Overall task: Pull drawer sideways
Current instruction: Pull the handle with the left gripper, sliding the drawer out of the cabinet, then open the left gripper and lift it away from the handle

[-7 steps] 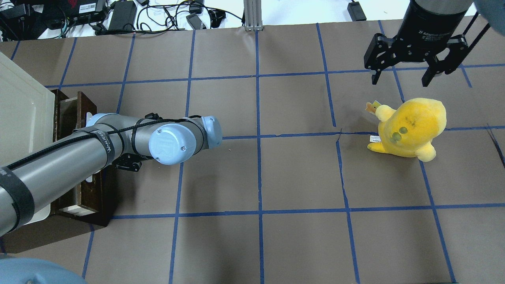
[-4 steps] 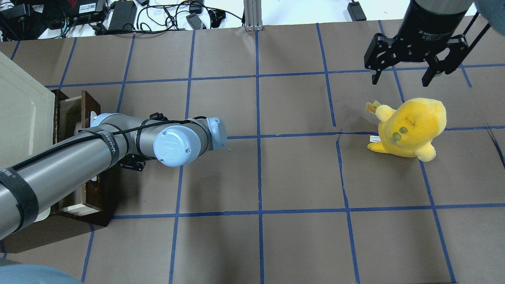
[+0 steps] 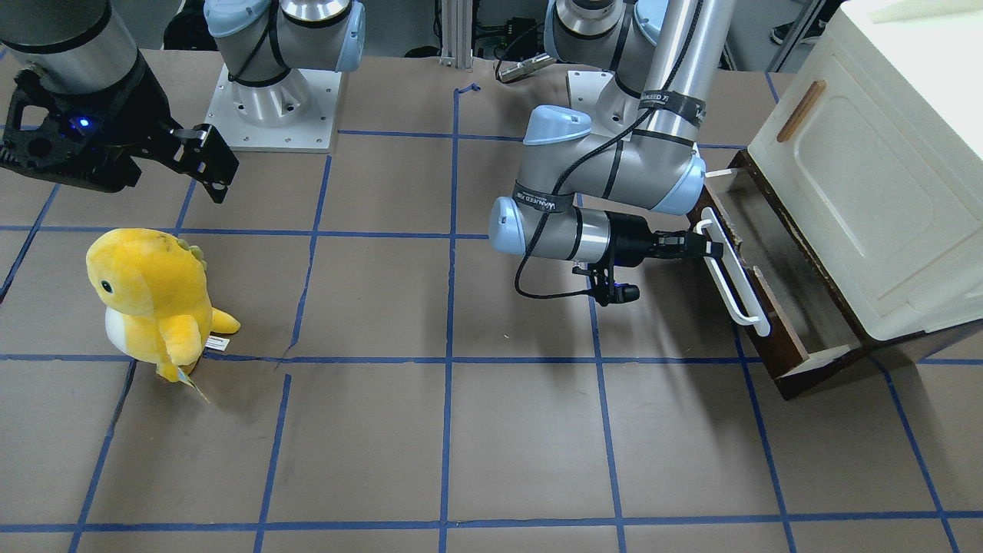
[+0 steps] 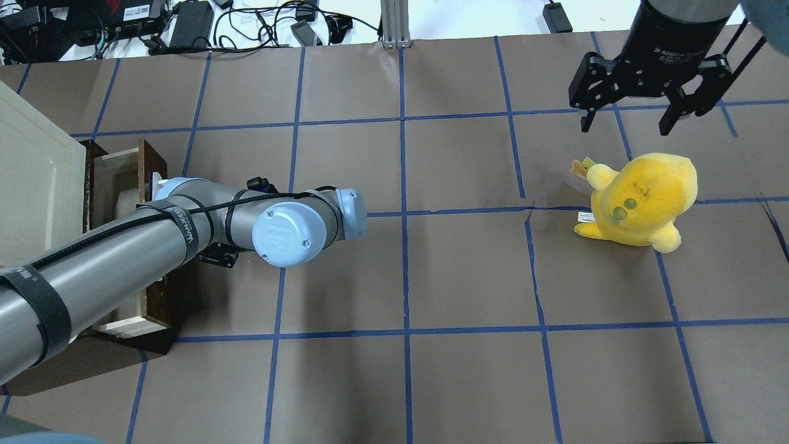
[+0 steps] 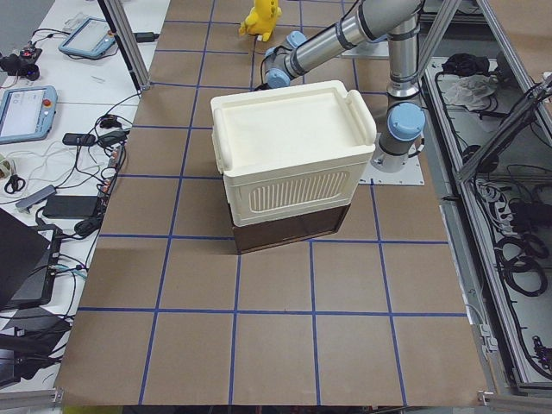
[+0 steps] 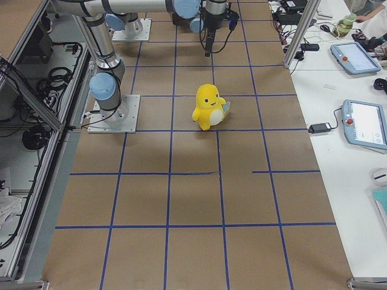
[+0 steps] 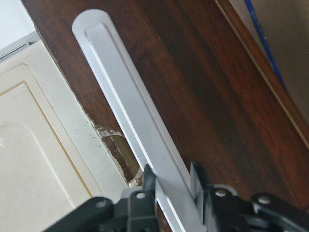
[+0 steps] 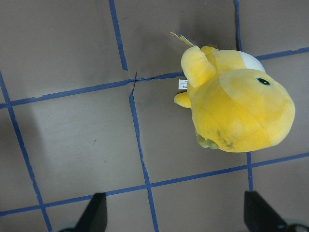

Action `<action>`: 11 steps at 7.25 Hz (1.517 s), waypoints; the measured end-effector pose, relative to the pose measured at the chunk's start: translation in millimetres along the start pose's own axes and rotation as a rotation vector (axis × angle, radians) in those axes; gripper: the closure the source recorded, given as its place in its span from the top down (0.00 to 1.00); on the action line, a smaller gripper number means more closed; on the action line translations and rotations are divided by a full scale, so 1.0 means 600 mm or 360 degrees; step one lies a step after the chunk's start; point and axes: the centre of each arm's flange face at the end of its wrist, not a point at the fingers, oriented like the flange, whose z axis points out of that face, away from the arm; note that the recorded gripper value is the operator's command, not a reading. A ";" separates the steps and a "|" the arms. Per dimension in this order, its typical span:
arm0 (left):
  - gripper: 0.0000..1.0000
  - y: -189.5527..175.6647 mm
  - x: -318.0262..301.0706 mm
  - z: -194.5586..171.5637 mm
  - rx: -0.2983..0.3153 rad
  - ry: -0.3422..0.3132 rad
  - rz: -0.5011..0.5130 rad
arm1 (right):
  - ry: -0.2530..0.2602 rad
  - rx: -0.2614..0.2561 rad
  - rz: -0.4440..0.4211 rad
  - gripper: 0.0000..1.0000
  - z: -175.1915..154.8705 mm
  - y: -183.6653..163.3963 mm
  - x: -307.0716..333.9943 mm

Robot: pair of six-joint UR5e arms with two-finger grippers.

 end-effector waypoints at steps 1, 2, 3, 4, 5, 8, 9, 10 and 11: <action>0.19 -0.002 -0.003 -0.014 0.0024 -0.0005 -0.0010 | 0.0000 0.0000 0.0000 1.00 0.000 0.000 0.000; 0.19 -0.004 -0.007 -0.026 0.0043 -0.0009 -0.0017 | 0.0000 0.0000 0.0000 1.00 0.000 0.000 0.000; 0.19 -0.005 -0.007 -0.033 0.0053 -0.0012 -0.0016 | 0.0000 0.0000 -0.0001 1.00 0.000 0.000 0.000; 0.19 -0.004 -0.007 -0.039 0.0062 -0.0016 -0.0014 | 0.0000 -0.0001 -0.0001 1.00 0.000 0.000 0.000; 0.19 -0.003 -0.005 -0.044 0.0071 -0.0022 -0.0009 | 0.0000 -0.0001 -0.0001 1.00 0.000 0.000 0.000; 0.78 -0.003 0.007 -0.057 0.0095 -0.0043 0.0012 | 0.0000 -0.0001 0.0000 1.00 0.000 0.000 0.000; 1.00 -0.002 0.007 -0.059 0.0098 -0.0045 0.0010 | 0.0000 -0.0001 0.0000 1.00 0.000 0.000 0.000; 1.00 0.000 0.003 -0.060 0.0101 -0.0039 -0.0012 | 0.0000 0.0000 0.0000 1.00 0.000 0.000 0.000; 1.00 0.003 -0.005 -0.063 0.0108 -0.0027 -0.0047 | 0.0000 0.0000 -0.0001 1.00 0.000 0.000 0.000</action>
